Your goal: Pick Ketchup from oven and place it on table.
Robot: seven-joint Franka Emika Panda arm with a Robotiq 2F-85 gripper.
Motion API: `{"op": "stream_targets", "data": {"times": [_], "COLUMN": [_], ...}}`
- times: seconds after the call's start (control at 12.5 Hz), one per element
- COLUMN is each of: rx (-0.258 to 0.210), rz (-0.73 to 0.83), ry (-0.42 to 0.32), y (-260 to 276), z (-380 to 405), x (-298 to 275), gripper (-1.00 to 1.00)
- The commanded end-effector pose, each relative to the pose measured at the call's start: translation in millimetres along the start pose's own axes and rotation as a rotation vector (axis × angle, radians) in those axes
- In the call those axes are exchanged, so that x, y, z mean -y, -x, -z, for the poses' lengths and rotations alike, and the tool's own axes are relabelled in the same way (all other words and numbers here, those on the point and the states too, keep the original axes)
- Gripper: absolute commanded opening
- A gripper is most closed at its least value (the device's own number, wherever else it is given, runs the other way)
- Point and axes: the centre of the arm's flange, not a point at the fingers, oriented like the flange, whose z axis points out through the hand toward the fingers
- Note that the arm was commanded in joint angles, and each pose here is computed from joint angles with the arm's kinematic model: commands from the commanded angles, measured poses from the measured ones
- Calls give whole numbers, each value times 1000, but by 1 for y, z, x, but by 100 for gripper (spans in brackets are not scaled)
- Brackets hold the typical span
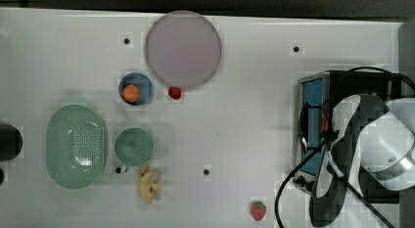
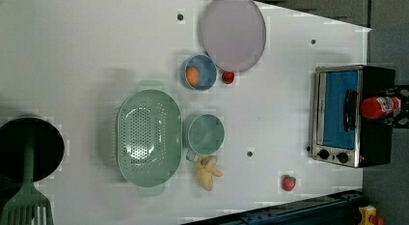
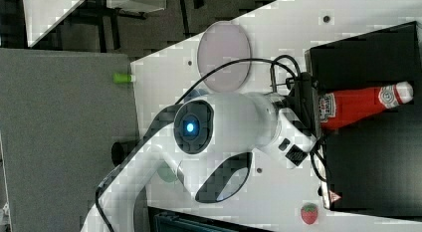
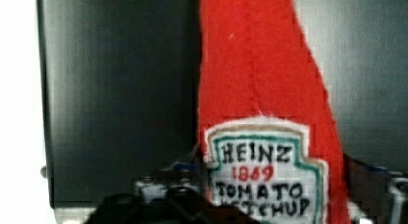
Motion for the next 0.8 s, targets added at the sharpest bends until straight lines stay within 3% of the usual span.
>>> {"op": "stream_targets", "data": {"times": [0.08, 0.48, 0.8], "rx": [-24, -74, -77], "rz": [-22, 16, 170], "ry": [-47, -122, -89], "y": [-9, -9, 48], "z": [19, 81, 184], "x": [-2, 18, 38], "gripper": [27, 27, 27]}}
